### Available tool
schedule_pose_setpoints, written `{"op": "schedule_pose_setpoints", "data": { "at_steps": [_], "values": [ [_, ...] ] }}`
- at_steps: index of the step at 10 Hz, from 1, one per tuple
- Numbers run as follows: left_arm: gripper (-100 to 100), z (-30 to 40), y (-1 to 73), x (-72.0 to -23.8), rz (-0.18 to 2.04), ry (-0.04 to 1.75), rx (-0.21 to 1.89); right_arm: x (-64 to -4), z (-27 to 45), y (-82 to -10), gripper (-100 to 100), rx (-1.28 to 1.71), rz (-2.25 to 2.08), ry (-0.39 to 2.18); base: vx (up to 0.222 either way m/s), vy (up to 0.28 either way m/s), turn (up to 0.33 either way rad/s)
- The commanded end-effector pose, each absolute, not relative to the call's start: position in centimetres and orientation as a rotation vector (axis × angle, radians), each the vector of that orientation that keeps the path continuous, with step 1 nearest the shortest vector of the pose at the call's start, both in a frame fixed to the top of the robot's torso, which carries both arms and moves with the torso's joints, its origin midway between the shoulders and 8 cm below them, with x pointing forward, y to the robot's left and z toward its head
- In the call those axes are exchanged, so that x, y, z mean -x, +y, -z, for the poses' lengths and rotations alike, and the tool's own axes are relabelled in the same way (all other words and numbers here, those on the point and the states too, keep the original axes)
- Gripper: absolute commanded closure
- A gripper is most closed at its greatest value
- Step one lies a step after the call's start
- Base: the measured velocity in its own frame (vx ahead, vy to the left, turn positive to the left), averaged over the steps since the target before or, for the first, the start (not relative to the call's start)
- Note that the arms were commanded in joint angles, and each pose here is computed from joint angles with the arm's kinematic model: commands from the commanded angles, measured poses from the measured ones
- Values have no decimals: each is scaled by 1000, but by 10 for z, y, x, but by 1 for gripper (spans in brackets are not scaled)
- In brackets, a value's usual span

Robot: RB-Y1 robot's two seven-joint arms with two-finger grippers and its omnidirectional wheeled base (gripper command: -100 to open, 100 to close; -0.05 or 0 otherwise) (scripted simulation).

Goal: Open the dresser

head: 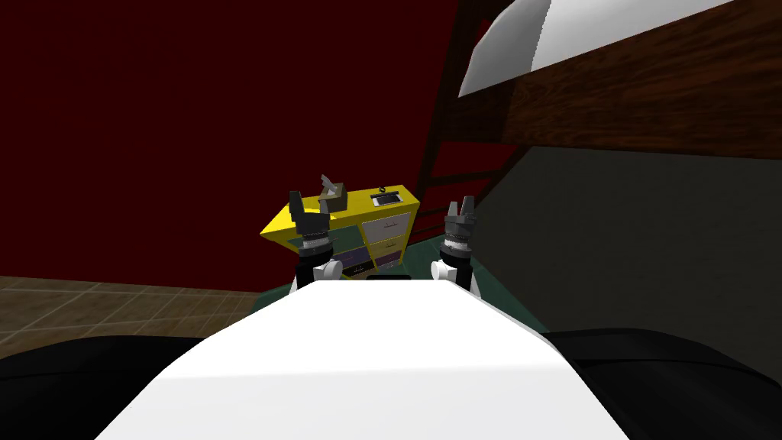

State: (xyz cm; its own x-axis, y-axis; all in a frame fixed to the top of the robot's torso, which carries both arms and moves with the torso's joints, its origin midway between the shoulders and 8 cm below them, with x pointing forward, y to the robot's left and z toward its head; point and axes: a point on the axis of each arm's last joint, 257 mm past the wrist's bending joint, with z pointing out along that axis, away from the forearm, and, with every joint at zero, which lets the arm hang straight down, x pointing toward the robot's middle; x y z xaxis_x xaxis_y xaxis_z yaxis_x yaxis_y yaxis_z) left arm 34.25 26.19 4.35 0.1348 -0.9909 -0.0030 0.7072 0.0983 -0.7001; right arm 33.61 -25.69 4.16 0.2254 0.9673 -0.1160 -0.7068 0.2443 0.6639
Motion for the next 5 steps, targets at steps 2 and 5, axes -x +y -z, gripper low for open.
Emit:
{"op": "schedule_pose_setpoints", "data": {
  "at_steps": [2,5],
  "values": [
    [0,-43,262,-342,1357,557,633,-336,-42,-257,0,-539,-1234,580,0,0,0],
    [0,-44,262,-342,1357,557,633,-336,-42,-257,0,-539,-1234,580,3,2,1]
  ]
}}
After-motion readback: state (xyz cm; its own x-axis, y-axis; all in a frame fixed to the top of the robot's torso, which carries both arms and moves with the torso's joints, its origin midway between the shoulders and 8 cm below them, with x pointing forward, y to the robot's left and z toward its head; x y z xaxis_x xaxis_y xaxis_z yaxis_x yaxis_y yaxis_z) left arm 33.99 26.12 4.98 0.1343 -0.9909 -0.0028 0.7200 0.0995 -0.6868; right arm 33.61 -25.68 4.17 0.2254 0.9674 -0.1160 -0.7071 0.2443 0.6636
